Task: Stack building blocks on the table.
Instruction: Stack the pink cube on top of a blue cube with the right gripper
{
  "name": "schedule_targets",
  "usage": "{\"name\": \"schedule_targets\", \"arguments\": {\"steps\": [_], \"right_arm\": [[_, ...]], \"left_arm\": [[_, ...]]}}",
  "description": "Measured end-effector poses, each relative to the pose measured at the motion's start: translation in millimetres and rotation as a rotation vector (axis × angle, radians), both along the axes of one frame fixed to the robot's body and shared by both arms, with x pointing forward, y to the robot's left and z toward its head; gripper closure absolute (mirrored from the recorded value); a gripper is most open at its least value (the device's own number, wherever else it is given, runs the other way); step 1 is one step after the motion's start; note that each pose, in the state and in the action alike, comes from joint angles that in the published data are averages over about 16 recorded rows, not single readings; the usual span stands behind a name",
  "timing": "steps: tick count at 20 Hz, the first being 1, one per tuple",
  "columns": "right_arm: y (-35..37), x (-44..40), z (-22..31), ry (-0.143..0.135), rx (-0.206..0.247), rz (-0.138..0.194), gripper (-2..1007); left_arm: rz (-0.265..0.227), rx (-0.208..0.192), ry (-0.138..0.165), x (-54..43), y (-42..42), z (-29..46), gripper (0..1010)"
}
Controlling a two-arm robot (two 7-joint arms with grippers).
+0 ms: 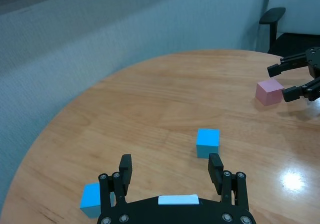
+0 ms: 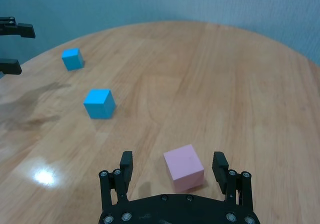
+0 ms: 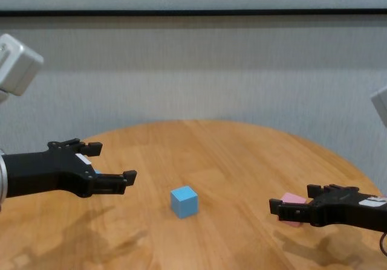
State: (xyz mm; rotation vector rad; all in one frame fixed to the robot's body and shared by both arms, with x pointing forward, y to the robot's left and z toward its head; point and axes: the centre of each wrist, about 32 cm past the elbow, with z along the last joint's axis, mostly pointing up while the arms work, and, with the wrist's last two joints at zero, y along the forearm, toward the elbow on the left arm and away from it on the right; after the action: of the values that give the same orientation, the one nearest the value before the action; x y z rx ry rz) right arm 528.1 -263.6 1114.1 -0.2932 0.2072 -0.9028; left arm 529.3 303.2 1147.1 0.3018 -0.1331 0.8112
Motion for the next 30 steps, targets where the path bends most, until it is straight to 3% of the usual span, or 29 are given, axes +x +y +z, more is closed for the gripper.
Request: {"name": "schedule_targets", "arguments": {"steps": [15, 30], "right_arm": [[1.9, 11.4, -5.3, -0.010, -0.022, 0.017, 0], [3.7, 13.8, -10.4, -0.009, -0.044, 0.019, 0]], "left_arm": [[0.000, 0.000, 0.000, 0.0, 0.0, 0.0, 8], [0.000, 0.000, 0.000, 0.0, 0.0, 0.0, 8]]}}
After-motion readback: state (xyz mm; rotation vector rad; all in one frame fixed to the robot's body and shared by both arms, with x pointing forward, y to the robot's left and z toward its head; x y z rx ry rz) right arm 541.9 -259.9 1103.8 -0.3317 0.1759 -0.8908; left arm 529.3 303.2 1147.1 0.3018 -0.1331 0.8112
